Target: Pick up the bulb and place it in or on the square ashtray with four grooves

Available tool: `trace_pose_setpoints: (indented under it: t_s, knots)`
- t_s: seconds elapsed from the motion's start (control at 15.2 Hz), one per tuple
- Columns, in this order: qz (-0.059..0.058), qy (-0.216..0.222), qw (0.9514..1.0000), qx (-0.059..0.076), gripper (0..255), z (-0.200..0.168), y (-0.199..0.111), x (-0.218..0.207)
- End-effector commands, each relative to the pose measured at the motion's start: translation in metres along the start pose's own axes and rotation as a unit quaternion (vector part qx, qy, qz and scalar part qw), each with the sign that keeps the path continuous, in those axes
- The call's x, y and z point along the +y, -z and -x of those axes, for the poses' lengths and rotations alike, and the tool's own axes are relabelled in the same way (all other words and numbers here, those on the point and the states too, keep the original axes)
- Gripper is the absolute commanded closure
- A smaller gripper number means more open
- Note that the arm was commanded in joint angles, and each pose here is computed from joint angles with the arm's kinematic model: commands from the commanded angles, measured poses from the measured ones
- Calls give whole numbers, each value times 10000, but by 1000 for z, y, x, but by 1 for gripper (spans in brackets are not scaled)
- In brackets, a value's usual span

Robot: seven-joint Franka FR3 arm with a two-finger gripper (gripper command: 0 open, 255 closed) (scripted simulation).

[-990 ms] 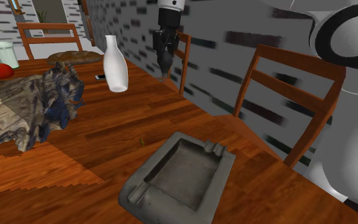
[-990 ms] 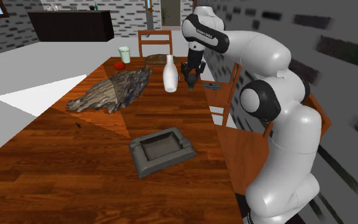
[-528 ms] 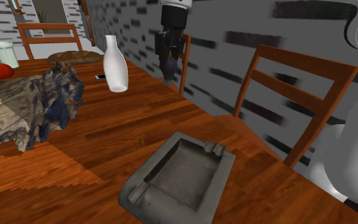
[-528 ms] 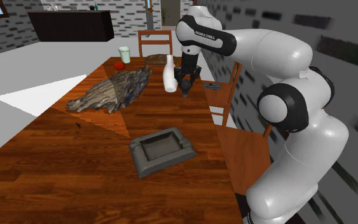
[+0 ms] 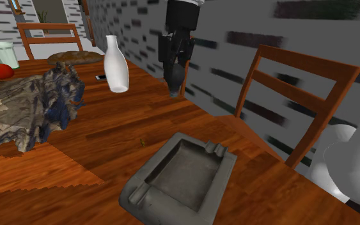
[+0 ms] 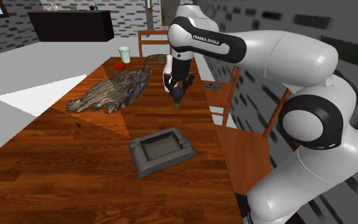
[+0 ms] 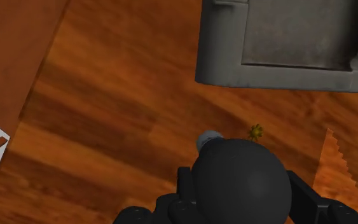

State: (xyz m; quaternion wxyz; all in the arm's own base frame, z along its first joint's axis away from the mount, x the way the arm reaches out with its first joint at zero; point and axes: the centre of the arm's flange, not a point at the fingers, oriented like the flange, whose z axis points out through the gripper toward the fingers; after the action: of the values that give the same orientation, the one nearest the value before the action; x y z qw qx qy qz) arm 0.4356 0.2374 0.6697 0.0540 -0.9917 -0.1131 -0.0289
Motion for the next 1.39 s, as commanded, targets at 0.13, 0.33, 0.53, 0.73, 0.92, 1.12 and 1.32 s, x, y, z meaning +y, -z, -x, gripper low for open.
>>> trace_pose_setpoints:
  t_s: [0.13, 0.33, 0.53, 0.73, 0.92, 1.12, 1.32]
  knots:
    - [3, -6, 10000, -1, 255, 38, 0, -40]
    - [3, -6, 10000, -1, 255, 64, 0, -70]
    - [3, -6, 10000, -1, 255, 90, 1, -100]
    - [3, -6, 10000, -1, 255, 116, 2, -130]
    - [3, -6, 10000, -1, 255, 125, -9, -138]
    - [3, -6, 10000, -1, 255, 126, -24, -136]
    - [3, -6, 10000, -1, 255, 127, -40, -135]
